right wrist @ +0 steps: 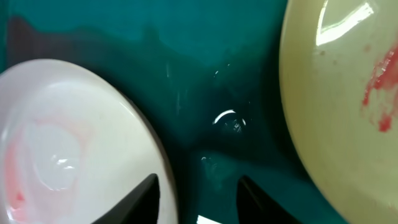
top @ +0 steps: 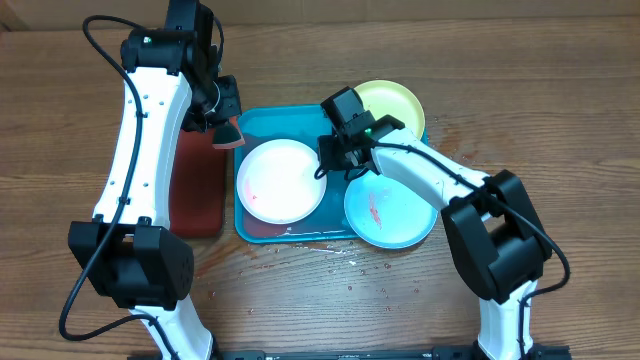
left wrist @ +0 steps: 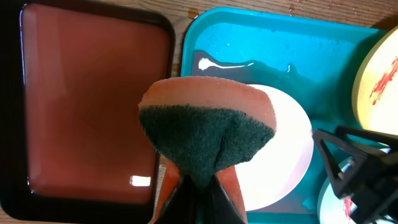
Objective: Clean dirty plates on tray and stack at the side
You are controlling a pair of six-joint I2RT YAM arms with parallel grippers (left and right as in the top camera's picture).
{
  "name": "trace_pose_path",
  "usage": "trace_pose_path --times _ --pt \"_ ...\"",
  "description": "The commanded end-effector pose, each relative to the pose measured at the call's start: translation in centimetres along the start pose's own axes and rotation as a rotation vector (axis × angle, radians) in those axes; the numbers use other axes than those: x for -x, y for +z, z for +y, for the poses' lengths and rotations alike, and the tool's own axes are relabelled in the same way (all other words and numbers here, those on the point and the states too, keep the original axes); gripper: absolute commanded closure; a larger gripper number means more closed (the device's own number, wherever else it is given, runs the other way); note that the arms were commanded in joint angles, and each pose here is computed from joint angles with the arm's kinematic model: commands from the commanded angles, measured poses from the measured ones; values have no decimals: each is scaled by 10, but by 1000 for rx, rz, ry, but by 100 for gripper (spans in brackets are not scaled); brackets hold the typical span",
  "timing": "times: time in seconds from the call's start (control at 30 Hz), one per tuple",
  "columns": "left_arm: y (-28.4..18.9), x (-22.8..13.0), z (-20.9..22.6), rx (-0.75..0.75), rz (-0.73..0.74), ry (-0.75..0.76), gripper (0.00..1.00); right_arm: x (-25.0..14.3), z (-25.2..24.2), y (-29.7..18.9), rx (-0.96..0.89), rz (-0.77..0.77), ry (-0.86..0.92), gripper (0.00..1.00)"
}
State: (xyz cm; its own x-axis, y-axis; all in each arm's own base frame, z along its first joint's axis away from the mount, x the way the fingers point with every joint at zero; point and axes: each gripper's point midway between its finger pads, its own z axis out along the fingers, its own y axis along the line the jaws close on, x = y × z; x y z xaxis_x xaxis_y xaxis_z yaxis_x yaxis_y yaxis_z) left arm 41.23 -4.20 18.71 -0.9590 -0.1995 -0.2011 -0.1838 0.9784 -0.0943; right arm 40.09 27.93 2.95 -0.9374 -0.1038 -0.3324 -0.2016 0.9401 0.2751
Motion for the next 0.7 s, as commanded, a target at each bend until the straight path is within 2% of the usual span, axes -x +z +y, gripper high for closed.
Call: trace_pose_path --times 0.0,0.2,0.23,0.27,0.33,0.5,0.67 --pt "6 -2 -3 -12 17 -9 96 -13 11 13 51 48 -71 65" --pt "7 -2 -4 -12 18 -6 96 -27 17 24 41 85 -51 77" --pt "7 -2 -4 -12 17 -4 96 -28 16 25 37 89 -32 80" --pt "7 -2 -5 -13 17 -2 96 -28 12 26 13 87 16 91" --pt "7 -3 -7 -14 16 3 96 -26 2 26 -32 76 85 96" --pt "11 -9 -15 -14 30 29 96 -32 -19 24 -137 77 282 96" --pt "43 -15 -29 -21 34 65 96 -38 -23 22 -163 97 344 96"
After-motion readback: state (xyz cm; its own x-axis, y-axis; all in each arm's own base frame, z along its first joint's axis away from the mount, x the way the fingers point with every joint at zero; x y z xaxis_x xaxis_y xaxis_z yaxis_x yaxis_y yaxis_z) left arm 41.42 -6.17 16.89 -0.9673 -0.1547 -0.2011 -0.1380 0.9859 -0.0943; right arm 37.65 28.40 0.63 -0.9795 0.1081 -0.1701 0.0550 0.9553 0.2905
